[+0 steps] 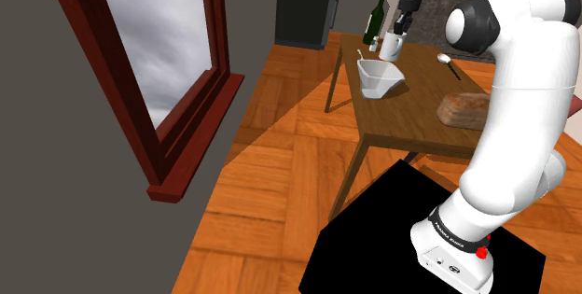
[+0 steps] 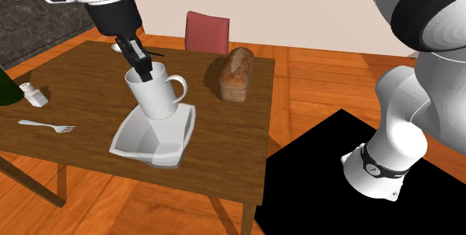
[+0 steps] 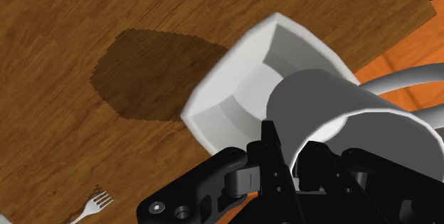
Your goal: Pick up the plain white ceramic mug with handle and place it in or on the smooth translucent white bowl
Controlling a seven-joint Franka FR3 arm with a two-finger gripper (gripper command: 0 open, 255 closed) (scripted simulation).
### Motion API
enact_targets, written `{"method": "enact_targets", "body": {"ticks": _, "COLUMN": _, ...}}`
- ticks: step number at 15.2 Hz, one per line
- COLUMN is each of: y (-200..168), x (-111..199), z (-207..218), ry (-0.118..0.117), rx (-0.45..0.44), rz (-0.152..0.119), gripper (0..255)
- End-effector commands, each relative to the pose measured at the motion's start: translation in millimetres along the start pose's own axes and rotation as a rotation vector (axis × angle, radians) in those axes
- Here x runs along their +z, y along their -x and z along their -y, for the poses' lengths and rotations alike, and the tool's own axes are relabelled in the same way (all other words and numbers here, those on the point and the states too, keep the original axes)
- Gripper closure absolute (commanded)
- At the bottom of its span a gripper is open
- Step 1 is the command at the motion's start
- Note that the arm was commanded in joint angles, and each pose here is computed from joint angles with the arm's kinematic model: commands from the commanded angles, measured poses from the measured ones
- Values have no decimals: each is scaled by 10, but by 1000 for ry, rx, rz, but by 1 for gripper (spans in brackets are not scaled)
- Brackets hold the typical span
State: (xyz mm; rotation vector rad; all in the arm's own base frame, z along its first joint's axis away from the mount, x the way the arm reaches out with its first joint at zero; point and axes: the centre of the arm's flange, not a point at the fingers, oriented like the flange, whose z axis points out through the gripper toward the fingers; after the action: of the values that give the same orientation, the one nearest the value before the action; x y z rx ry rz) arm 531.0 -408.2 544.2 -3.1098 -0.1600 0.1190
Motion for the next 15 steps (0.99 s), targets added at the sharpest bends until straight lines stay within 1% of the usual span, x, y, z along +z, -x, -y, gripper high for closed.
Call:
{"method": "enact_targets", "body": {"ticks": 1, "y": -13, "x": 100, "z": -2, "ry": 1, "rx": 0, "rz": 0, "gripper": 255}}
{"method": "enact_targets", "body": {"ticks": 10, "y": -48, "x": 556, "z": -16, "ry": 1, "rx": 0, "rz": 0, "gripper": 255}}
{"method": "enact_targets", "body": {"ticks": 15, "y": -48, "x": 556, "z": -16, "ry": 1, "rx": 0, "rz": 0, "gripper": 255}}
